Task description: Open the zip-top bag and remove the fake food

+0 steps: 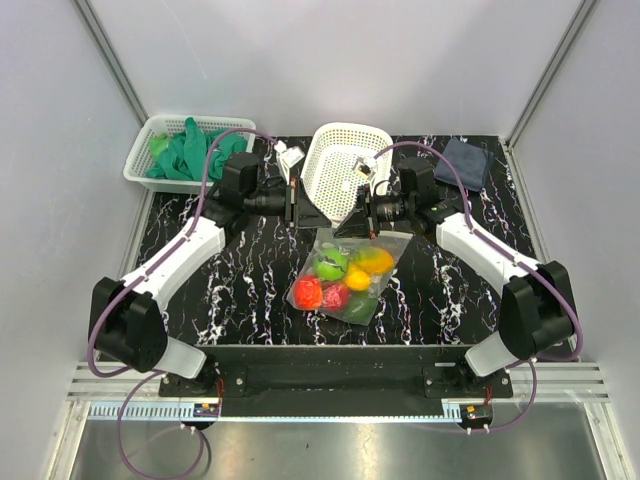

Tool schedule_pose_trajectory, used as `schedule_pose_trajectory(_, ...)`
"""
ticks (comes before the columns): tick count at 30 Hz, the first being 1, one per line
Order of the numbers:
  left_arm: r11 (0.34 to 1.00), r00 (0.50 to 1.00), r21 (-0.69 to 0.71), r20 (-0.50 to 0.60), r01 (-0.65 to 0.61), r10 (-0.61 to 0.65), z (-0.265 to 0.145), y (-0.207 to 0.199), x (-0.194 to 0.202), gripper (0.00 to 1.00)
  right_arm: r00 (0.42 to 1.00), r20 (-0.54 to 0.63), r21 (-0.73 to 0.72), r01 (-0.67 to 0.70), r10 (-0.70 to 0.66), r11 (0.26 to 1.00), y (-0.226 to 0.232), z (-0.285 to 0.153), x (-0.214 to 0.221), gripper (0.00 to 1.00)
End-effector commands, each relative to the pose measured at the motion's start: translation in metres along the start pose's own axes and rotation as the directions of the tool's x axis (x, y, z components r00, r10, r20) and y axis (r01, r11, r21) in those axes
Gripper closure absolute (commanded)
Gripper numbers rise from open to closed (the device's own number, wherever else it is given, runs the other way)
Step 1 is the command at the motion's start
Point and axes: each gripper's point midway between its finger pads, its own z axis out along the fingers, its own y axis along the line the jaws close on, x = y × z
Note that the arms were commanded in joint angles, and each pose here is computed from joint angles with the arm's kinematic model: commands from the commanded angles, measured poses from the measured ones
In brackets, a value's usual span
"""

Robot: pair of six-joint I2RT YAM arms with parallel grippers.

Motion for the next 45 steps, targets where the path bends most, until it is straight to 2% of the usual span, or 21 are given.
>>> schedule_pose_trajectory(1,0.992,0.989,-0.053,0.091,-0.114,0.119,-0.011,-0.019,-0.021,0.72,0.999,0.036,-0.01,0.039,-0.038,0.999,0.013,-0.003,-0.016,1.0)
schedule_pose_trajectory(4,0.986,0.983,-0.105,0.115,-0.129,0.141,-0.016,-0.012,-0.014,0.5,0.999,0.04,-0.022,0.037,-0.037,0.999,0.019,-0.005,-0.017,1.0)
schedule_pose_trajectory(5,0.985,0.982,-0.11,0.119,-0.135,0.148,-0.018,-0.011,-0.012,0.47,0.998,0.04,-0.033,0.039,-0.038,0.999,0.022,-0.006,-0.018,1.0)
schedule_pose_trajectory(8,0.984,0.981,-0.125,0.128,-0.13,0.146,-0.02,-0.006,0.0,0.42,0.999,0.038,-0.053,0.036,-0.034,0.998,0.027,-0.007,-0.017,1.0)
schedule_pose_trajectory(12,0.987,0.986,-0.127,0.116,-0.102,0.117,-0.018,0.003,0.01,0.43,0.999,0.04,-0.047,0.036,-0.034,0.998,0.029,-0.008,-0.016,1.0)
schedule_pose_trajectory(17,0.988,0.987,-0.124,0.124,-0.089,0.105,-0.014,0.007,0.007,0.54,0.999,0.038,-0.059,0.028,-0.026,0.998,0.032,-0.008,-0.016,1.0)
schedule_pose_trajectory(20,0.99,0.986,-0.101,0.132,-0.093,0.106,-0.012,0.002,0.001,0.67,0.999,0.038,-0.07,0.025,-0.022,0.997,0.035,-0.009,-0.018,1.0)
schedule_pose_trajectory(21,0.992,0.986,-0.09,0.133,-0.091,0.103,-0.011,-0.001,0.0,0.77,0.999,0.041,-0.069,0.026,-0.023,0.997,0.035,-0.009,-0.02,0.99)
schedule_pose_trajectory(22,0.992,0.985,-0.081,0.135,-0.095,0.105,-0.011,-0.004,-0.001,0.82,0.999,0.04,-0.074,0.023,-0.02,0.997,0.036,-0.009,-0.02,0.94)
schedule_pose_trajectory(23,0.992,0.985,-0.07,0.133,-0.101,0.11,-0.009,-0.006,-0.001,0.87,0.999,0.038,-0.088,0.023,-0.02,0.996,0.038,-0.009,-0.021,0.83)
schedule_pose_trajectory(24,0.993,0.985,-0.063,0.131,-0.105,0.112,-0.008,-0.008,-0.001,0.97,0.999,0.036,-0.097,0.025,-0.022,0.995,0.038,-0.008,-0.023,0.8)
schedule_pose_trajectory(25,0.993,0.985,-0.06,0.129,-0.106,0.113,-0.008,-0.008,0.0,1.0,0.999,0.035,-0.103,0.019,-0.016,0.995,0.038,-0.007,-0.025,0.78)
schedule_pose_trajectory(27,0.993,0.986,-0.061,0.125,-0.1,0.107,-0.006,-0.007,0.003,1.0,0.999,0.035,-0.111,0.022,-0.018,0.994,0.037,-0.006,-0.029,0.61)
schedule_pose_trajectory(31,0.993,0.988,-0.063,0.12,-0.095,0.102,-0.005,-0.007,0.006,1.0,0.999,0.037,-0.118,0.028,-0.024,0.993,0.035,-0.002,-0.037,0.49)
schedule_pose_trajectory(39,0.993,0.987,-0.057,0.116,-0.102,0.108,-0.006,-0.012,0.006,1.0,0.999,0.04,-0.127,0.029,-0.024,0.992,0.031,0.004,-0.048,0.47)
schedule_pose_trajectory(45,0.993,0.988,-0.064,0.115,-0.1,0.106,-0.006,-0.01,0.006,1.0,0.999,0.039,-0.13,0.026,-0.021,0.991,0.028,0.006,-0.052,0.54)
